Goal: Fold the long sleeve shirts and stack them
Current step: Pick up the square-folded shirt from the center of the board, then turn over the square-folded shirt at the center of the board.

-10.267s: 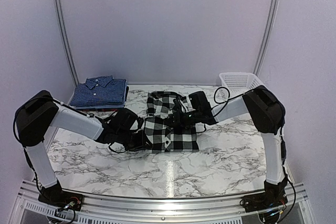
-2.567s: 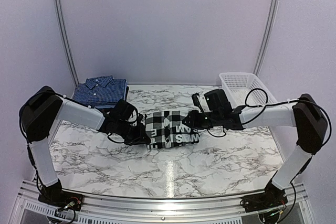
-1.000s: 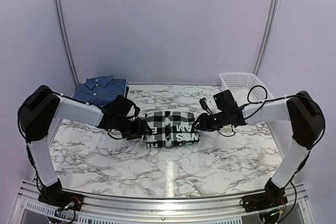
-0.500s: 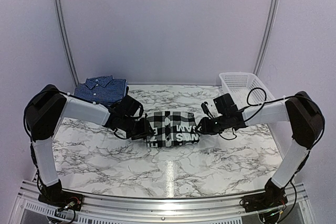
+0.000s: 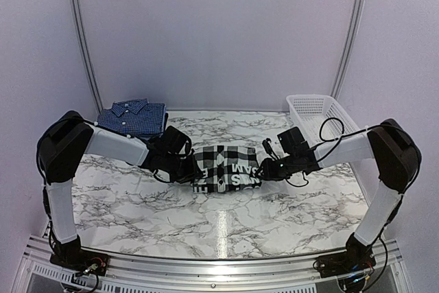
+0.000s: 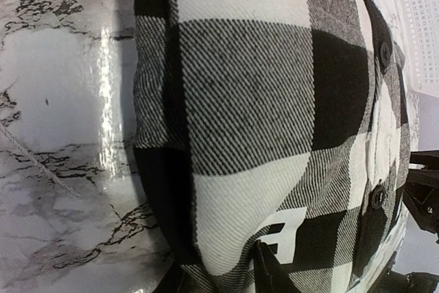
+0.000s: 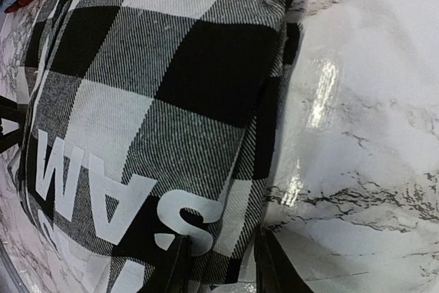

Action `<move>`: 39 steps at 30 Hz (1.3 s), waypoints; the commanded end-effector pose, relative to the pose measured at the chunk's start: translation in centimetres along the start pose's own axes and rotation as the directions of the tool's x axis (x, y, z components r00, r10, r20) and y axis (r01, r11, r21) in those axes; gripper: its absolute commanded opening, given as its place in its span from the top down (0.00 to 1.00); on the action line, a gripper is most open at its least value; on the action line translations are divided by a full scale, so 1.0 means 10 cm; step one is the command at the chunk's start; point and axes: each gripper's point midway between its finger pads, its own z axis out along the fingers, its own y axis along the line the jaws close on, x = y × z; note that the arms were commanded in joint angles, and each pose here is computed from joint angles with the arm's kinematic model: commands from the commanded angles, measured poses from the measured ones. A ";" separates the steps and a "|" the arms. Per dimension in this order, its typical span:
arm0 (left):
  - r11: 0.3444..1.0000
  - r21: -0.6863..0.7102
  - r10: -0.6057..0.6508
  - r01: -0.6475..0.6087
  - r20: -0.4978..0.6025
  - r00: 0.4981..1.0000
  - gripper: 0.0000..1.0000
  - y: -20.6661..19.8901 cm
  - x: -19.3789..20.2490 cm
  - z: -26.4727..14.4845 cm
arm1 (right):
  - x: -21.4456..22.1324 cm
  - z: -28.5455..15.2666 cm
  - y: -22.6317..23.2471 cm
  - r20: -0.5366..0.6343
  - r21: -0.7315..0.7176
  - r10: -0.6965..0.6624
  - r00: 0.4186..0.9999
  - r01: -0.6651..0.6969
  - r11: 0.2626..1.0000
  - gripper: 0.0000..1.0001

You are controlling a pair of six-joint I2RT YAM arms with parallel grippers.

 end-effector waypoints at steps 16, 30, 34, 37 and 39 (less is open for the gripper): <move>0.996 -0.088 -0.031 0.036 0.056 0.998 1.00 0.48 -0.15 -0.64 | 0.17 0.19 0.53 -0.019 -0.093 -0.024 1.000 0.022 0.995 0.72; 0.982 -0.166 0.091 -0.086 0.021 0.996 1.00 0.96 -0.36 -1.38 | -0.01 0.38 1.35 0.044 -0.174 -0.022 0.999 0.030 0.984 0.71; 0.988 -0.143 0.065 -0.065 0.001 0.998 1.00 1.00 -0.32 -1.41 | -0.35 0.48 1.37 0.126 -0.105 -0.028 0.992 0.041 0.994 0.71; 0.993 -0.102 0.052 -0.055 -0.032 0.998 1.00 1.00 -0.23 -1.43 | -0.54 0.62 1.49 0.144 -0.106 -0.047 0.988 0.063 0.992 0.72; 0.992 -0.113 0.045 -0.050 -0.048 0.998 1.00 1.09 -0.17 -1.49 | -0.53 0.77 1.54 0.128 -0.111 -0.054 0.990 0.069 0.991 0.72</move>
